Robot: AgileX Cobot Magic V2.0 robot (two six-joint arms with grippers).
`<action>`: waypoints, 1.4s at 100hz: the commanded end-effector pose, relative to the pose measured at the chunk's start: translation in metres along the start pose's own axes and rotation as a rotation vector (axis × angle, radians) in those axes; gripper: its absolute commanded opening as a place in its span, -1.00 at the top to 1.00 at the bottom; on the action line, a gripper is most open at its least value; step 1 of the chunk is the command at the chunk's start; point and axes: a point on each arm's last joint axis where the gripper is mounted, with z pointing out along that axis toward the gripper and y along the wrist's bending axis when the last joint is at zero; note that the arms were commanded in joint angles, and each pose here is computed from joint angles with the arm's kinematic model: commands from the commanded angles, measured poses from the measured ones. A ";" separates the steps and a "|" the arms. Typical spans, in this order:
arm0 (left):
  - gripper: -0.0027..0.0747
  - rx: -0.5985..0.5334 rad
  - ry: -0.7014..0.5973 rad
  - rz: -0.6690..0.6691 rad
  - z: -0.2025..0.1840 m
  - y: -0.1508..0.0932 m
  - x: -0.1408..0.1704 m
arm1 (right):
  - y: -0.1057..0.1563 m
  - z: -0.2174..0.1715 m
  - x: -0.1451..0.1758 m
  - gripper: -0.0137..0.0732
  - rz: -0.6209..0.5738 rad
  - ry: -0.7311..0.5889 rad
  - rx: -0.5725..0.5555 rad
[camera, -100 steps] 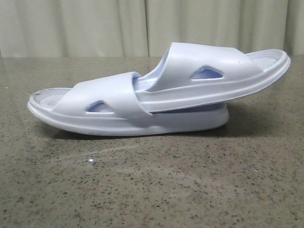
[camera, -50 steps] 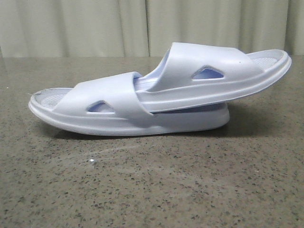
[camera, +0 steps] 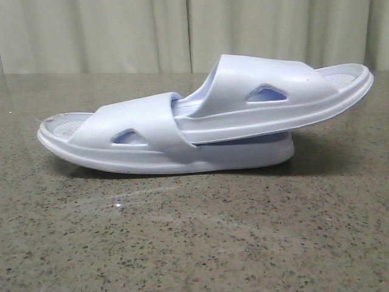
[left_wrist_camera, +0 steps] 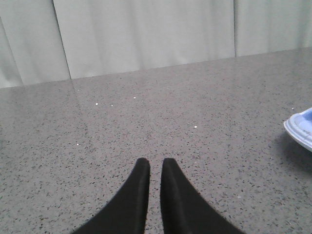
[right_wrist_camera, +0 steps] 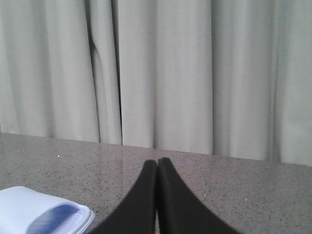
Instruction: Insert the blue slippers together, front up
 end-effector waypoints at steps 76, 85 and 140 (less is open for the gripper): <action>0.89 -0.018 -0.186 -0.036 -0.001 0.000 -0.004 | -0.002 0.001 -0.009 0.93 -0.020 -0.021 0.022; 0.89 -0.018 -0.186 -0.036 -0.001 0.000 -0.004 | -0.002 0.001 -0.009 0.93 -0.020 -0.021 0.022; 0.89 -0.018 -0.186 -0.036 -0.001 0.000 -0.004 | -0.002 0.001 -0.009 0.93 -0.020 -0.021 0.022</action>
